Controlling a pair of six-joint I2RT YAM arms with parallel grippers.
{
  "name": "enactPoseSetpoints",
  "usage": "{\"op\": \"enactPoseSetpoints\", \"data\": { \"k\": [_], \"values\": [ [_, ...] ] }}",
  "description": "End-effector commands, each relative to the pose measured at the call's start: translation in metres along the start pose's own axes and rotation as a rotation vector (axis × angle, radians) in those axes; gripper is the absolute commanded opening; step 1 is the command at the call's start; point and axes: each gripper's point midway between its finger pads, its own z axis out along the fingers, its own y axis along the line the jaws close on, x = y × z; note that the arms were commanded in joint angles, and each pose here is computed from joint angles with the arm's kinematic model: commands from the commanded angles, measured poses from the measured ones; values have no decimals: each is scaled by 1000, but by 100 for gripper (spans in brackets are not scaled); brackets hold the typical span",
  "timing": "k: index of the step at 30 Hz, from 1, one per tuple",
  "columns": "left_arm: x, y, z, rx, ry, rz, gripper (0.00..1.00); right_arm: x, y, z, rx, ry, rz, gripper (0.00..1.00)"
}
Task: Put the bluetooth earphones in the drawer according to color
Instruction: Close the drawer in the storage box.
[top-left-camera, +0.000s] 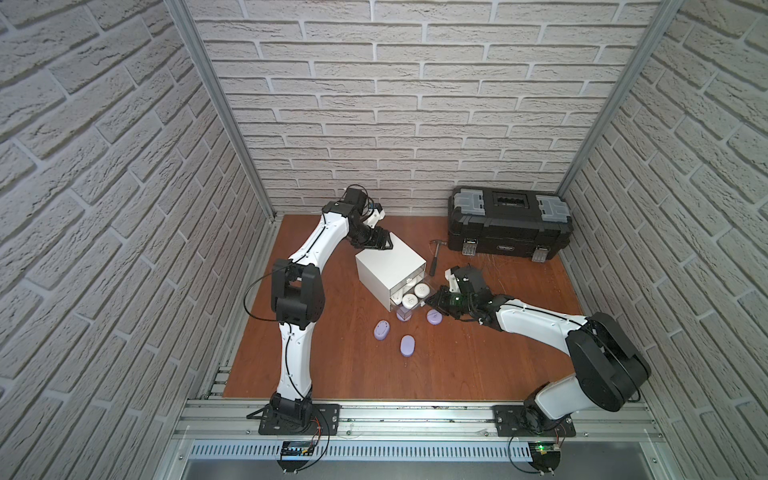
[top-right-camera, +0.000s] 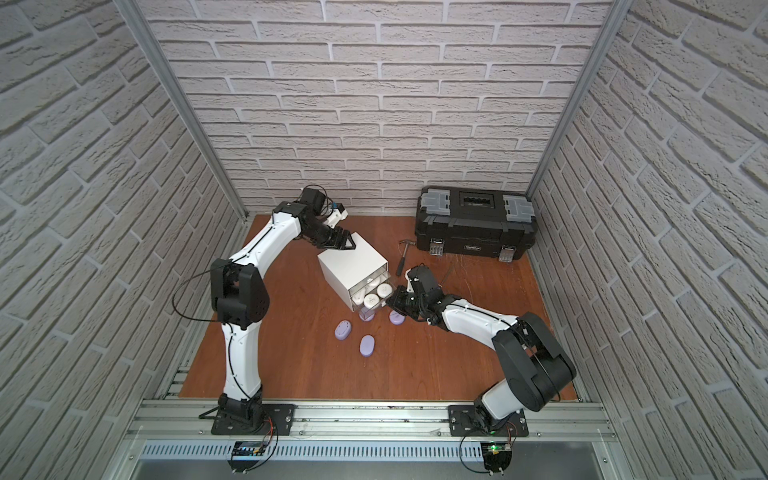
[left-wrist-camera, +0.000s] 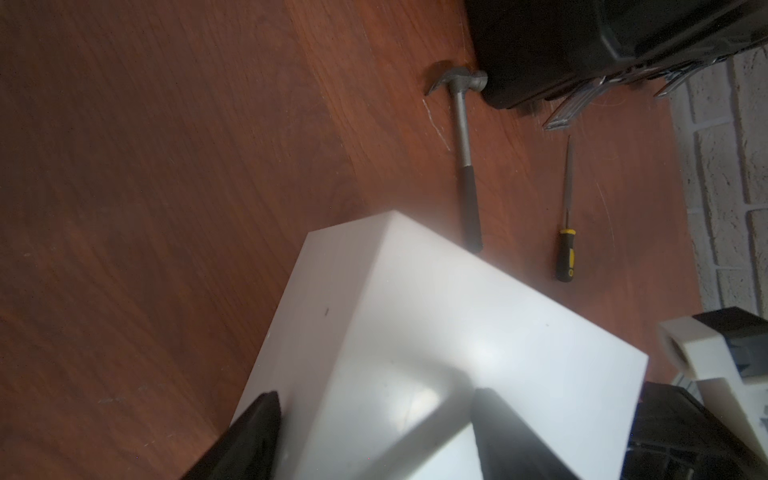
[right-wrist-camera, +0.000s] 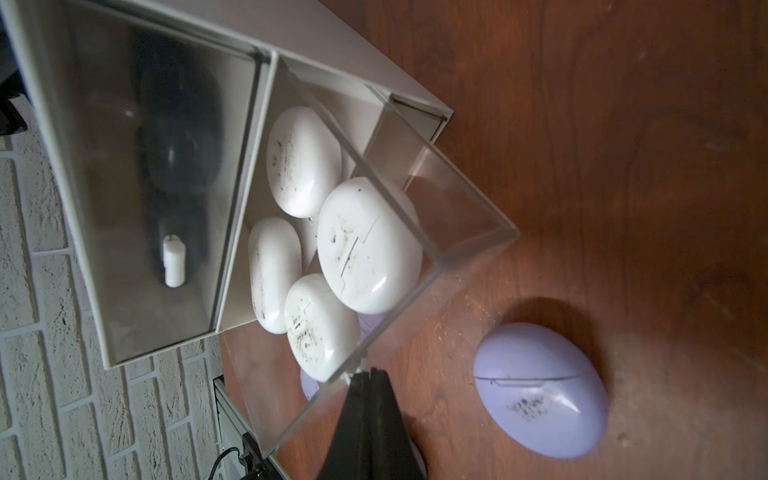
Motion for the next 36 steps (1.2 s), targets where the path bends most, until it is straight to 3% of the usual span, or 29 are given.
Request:
{"op": "enactPoseSetpoints", "data": {
  "k": [1, 27, 36],
  "values": [
    [71, 8, 42, -32, 276, -86, 76, -14, 23, 9, -63, -45, -23, 3],
    [75, 2, 37, -15, 278, -78, 76, -36, 49, 49, -114, -59, 3, 3],
    [77, 4, 36, -23, 281, -81, 76, -31, 48, 44, -141, -59, 13, 5]
  ]
}}
